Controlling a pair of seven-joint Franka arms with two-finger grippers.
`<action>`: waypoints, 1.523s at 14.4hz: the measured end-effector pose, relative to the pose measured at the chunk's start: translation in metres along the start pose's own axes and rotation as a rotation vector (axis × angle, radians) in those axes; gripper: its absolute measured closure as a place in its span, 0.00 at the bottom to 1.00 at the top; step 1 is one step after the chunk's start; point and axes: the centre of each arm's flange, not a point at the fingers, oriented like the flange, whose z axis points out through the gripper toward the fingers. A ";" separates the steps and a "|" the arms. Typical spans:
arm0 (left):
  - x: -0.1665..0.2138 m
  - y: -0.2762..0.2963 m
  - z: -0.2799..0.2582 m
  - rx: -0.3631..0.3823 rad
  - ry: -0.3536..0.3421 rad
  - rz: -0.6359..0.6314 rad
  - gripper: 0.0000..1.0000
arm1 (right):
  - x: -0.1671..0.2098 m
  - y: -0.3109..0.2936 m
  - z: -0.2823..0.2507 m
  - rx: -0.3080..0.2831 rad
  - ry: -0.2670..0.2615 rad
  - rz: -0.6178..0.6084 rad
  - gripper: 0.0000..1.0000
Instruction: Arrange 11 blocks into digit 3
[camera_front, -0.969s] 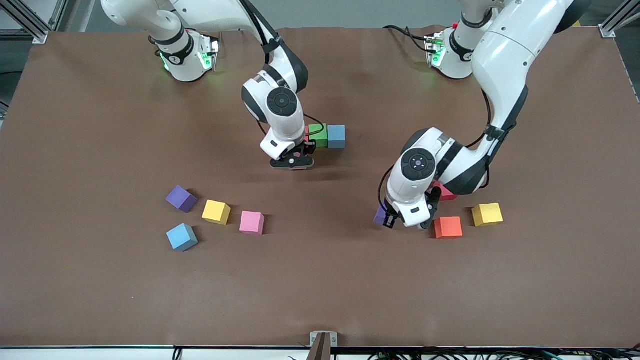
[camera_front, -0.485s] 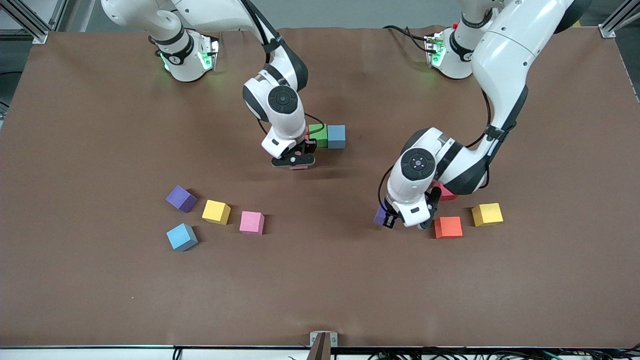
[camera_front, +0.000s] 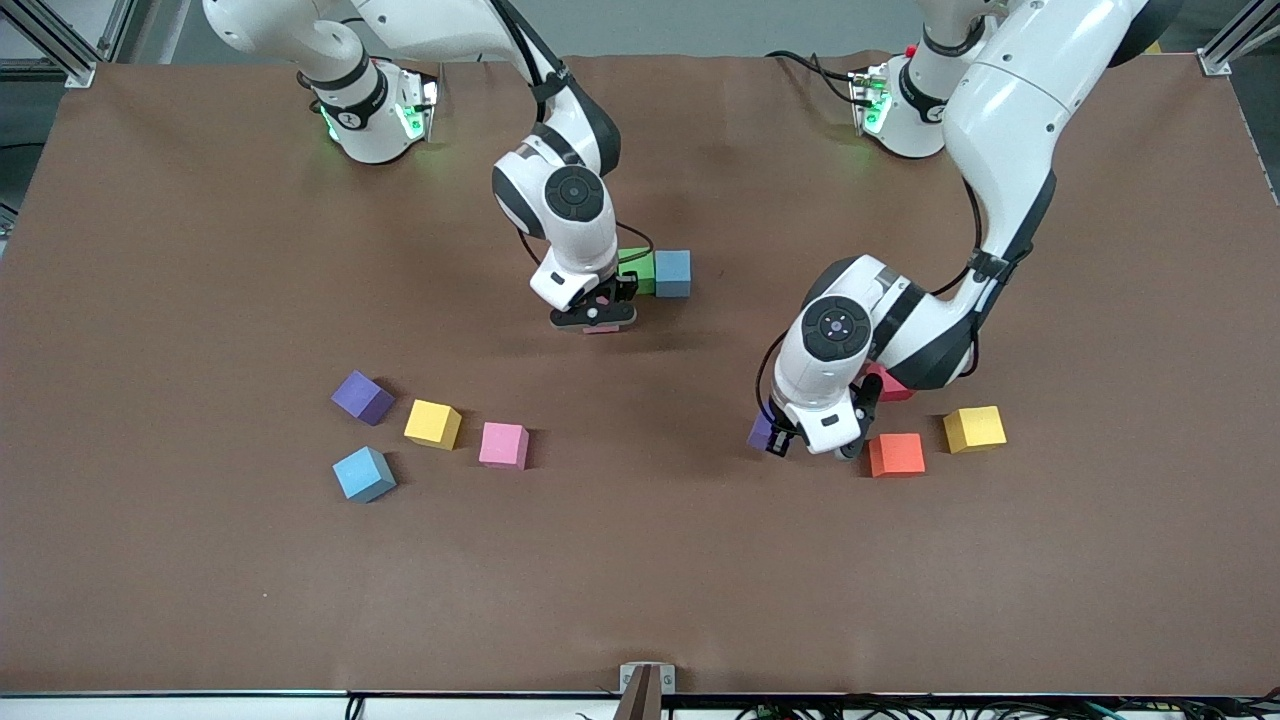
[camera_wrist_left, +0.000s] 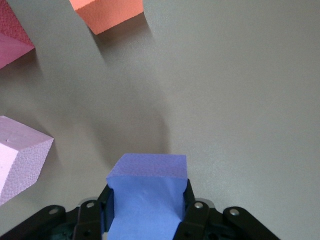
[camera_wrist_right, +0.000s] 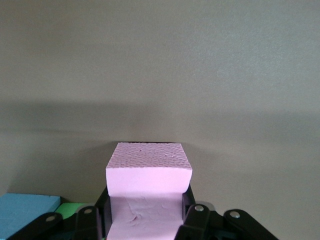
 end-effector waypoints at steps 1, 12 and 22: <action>0.000 0.000 0.000 0.000 0.000 0.000 0.47 | -0.001 -0.001 0.001 -0.001 -0.001 0.001 0.44; 0.000 0.000 0.001 0.001 0.000 0.000 0.47 | -0.003 -0.007 0.010 -0.009 -0.005 0.009 0.51; 0.000 0.000 0.001 0.001 0.000 0.000 0.47 | -0.004 -0.008 0.009 -0.016 0.001 -0.003 0.52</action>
